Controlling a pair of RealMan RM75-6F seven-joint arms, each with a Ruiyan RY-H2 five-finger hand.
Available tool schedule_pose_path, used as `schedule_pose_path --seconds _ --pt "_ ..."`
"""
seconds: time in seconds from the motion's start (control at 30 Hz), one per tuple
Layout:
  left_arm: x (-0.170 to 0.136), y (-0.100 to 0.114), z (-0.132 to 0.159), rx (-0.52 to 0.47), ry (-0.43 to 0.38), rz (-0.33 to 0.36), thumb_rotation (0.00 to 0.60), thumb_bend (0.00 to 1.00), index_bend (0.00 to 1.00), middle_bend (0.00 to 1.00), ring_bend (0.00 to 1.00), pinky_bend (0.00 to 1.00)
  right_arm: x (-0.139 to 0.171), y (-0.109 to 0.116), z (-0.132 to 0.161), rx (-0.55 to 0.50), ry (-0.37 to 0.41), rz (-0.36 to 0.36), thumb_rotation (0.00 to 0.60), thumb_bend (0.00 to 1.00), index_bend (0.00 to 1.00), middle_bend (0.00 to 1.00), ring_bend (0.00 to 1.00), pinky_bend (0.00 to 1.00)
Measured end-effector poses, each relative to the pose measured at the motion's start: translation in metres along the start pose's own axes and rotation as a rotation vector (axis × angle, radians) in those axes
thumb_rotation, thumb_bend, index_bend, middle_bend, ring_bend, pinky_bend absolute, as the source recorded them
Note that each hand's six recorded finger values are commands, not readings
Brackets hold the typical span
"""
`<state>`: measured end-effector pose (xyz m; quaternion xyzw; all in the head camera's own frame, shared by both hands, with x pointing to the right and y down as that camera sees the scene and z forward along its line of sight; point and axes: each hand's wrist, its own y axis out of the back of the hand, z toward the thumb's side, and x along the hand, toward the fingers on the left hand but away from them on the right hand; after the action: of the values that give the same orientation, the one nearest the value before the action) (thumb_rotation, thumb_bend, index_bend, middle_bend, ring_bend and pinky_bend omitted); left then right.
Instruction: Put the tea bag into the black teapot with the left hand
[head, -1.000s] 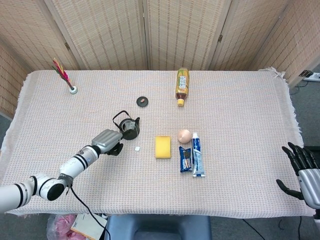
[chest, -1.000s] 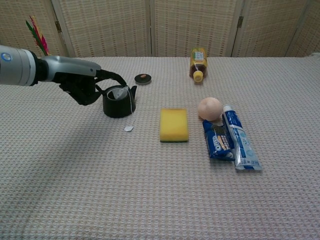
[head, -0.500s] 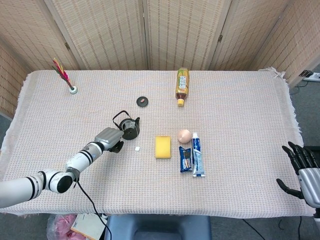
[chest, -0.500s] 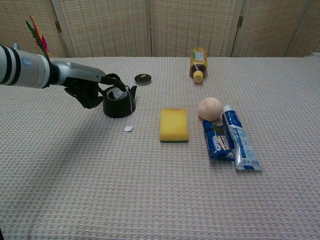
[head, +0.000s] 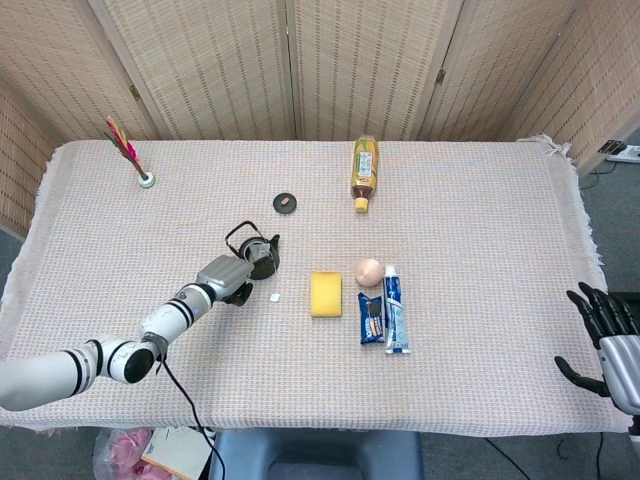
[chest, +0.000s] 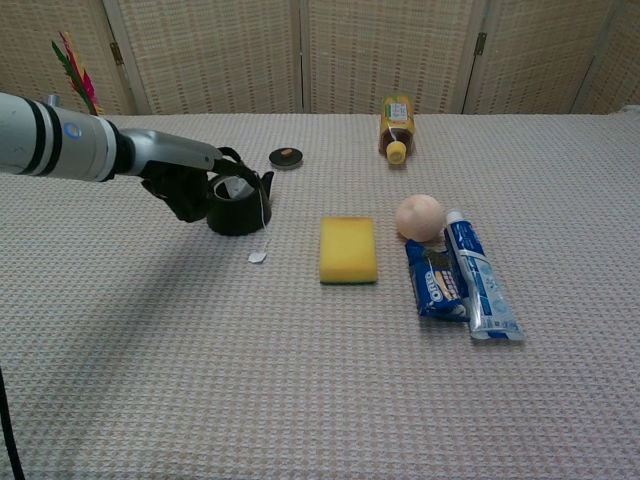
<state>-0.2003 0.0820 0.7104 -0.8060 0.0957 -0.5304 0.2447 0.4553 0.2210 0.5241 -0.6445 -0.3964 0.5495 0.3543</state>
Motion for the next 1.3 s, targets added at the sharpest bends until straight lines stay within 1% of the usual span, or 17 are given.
schedule_pose_path --seconds 0.27,0.6,0.87,1.3 --pt "0.004 -0.001 -0.007 -0.003 0.015 -0.003 0.6 0.77 0.0 1.0 1.0 1.0 0.0 0.0 -0.001 0.003 -0.004 -0.003 0.6 0.19 0.0 0.0 0.0 0.0" --pt "0.006 -0.001 -0.029 -0.034 0.052 -0.007 0.6 0.77 0.0 1.0 1.0 1.0 -0.004 -0.003 -0.001 0.01 -0.015 0.009 0.6 0.19 0.0 0.0 0.0 0.0" --pt "0.009 -0.003 -0.033 -0.026 0.051 -0.008 0.6 0.77 0.0 1.0 1.0 1.0 -0.005 -0.003 -0.002 0.011 -0.022 0.008 0.6 0.19 0.0 0.0 0.0 0.0" --pt "0.019 -0.014 -0.041 -0.025 0.061 -0.025 0.6 0.77 0.0 1.0 1.0 1.0 -0.003 -0.003 -0.002 0.012 -0.023 0.004 0.6 0.19 0.0 0.0 0.0 0.0"
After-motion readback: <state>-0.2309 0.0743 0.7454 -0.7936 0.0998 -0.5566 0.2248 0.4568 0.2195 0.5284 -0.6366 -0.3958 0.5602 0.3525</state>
